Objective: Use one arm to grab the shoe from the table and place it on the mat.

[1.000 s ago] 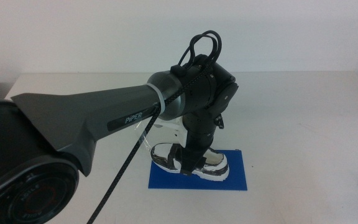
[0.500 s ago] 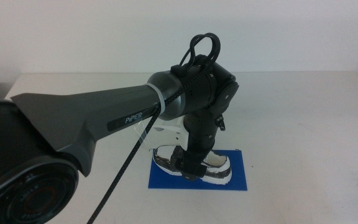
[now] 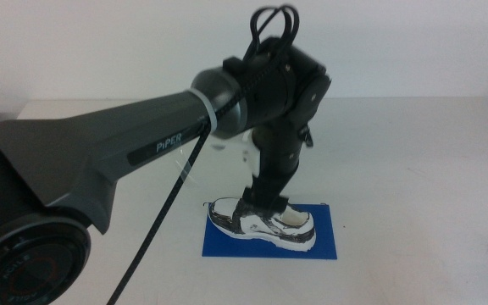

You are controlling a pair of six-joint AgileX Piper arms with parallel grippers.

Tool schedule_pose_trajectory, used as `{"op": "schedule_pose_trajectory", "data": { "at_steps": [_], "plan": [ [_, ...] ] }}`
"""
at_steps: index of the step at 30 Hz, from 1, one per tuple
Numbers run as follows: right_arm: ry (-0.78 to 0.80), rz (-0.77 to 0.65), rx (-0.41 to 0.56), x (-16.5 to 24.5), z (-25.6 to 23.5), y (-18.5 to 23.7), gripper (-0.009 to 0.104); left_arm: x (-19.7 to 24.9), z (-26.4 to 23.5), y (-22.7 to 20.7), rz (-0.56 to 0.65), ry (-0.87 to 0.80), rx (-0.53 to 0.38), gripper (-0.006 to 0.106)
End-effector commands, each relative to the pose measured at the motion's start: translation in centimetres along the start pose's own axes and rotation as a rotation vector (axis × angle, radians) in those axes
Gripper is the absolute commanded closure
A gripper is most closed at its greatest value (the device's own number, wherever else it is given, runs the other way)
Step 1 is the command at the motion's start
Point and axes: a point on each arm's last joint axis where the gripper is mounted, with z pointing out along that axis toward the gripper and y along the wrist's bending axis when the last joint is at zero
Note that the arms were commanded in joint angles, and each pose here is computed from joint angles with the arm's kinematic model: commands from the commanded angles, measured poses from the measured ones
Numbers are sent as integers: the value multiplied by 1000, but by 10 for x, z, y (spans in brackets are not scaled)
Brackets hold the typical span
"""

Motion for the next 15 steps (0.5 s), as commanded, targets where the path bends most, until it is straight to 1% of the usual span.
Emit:
{"op": "schedule_pose_trajectory", "data": {
  "at_steps": [1, 2, 6, 8, 11, 13, 15],
  "plan": [
    [-109, -21, 4, -11, -3, 0, 29, -10, -56, -5, 10, 5, 94, 12],
    [-109, -21, 4, -11, -3, 0, 29, -12, -66, -6, 16, -7, 97, 12],
    [-109, -21, 4, -11, -3, 0, 29, -26, -109, -12, 97, -64, 252, 12],
    [-109, -21, 4, -11, -3, 0, 29, -34, -129, -13, 171, -105, 318, 12],
    [-109, -21, 4, -11, -3, 0, 29, -44, -158, -9, 316, -152, 387, 12],
    [-109, -21, 4, -11, -3, 0, 29, -50, -173, -6, 441, -193, 412, 12],
    [-109, -21, 4, -11, -3, 0, 29, -58, -189, -1, 592, -258, 435, 12]
  ]
}}
